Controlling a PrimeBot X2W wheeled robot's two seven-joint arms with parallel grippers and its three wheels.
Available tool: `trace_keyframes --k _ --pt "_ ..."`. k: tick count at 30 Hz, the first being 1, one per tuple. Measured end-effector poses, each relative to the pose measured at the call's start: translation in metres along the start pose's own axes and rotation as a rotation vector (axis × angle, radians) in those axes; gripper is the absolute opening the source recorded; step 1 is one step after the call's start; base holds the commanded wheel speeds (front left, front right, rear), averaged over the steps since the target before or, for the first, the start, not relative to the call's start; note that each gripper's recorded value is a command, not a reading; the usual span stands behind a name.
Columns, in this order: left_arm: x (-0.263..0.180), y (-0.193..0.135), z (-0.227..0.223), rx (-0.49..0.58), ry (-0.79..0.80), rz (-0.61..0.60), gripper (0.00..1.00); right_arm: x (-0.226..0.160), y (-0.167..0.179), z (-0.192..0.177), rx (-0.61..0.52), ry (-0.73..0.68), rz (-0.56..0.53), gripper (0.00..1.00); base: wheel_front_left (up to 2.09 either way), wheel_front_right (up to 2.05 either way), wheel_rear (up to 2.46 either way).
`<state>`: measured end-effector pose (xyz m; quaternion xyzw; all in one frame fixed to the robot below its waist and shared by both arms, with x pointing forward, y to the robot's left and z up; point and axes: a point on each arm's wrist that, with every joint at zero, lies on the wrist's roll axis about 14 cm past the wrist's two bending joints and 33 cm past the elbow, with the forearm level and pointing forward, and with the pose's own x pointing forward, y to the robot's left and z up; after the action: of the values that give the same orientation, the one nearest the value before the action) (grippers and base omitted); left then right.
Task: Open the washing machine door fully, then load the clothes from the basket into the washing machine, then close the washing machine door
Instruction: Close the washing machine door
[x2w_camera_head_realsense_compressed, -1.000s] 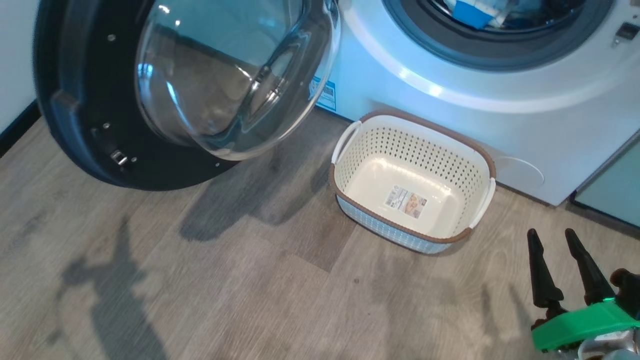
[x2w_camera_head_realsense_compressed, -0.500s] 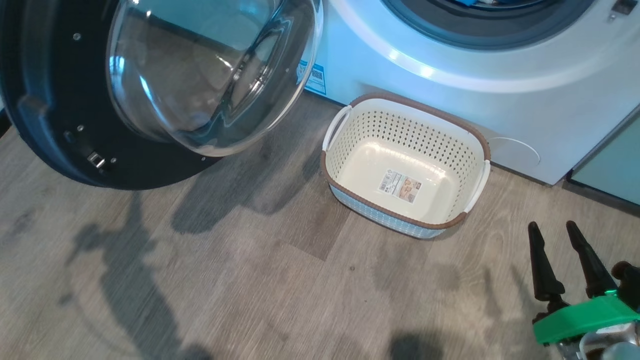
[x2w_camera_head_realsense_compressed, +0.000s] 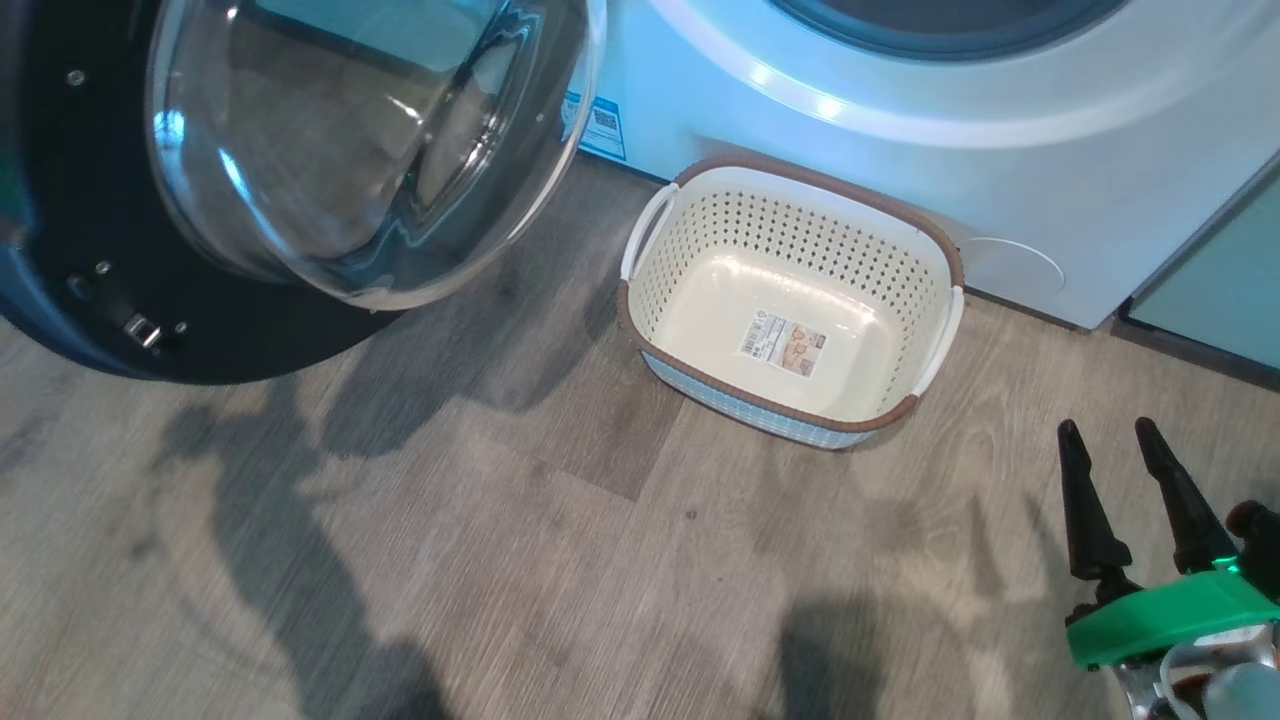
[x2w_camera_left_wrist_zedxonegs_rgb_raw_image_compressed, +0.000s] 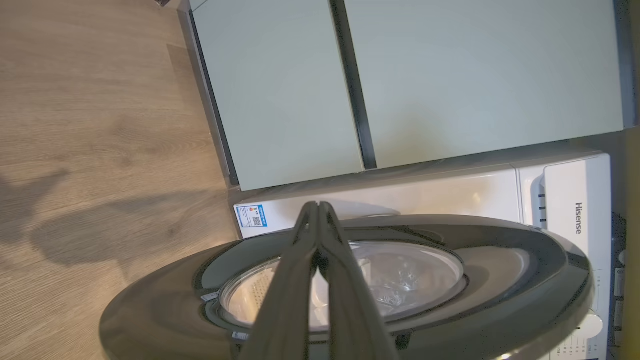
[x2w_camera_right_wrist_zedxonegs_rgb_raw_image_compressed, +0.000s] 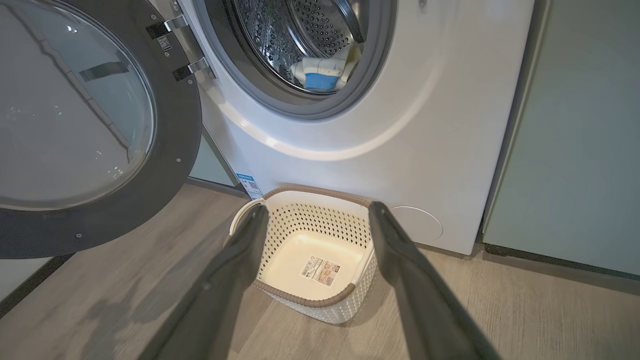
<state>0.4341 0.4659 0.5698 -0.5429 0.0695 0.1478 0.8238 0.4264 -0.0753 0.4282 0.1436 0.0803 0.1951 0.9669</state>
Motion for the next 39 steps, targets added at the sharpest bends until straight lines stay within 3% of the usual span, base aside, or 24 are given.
trace_keyframes --k 19,39 --pt "0.013 0.012 -0.049 0.010 0.223 0.052 0.00 -0.003 -0.009 0.000 -0.008 -0.001 -0.025 1.00 0.00 0.00 0.00" --pt "-0.008 -0.009 -0.075 -0.003 0.327 -0.028 0.00 -0.009 0.008 0.027 -0.022 -0.071 -0.005 1.00 0.00 0.00 0.00"
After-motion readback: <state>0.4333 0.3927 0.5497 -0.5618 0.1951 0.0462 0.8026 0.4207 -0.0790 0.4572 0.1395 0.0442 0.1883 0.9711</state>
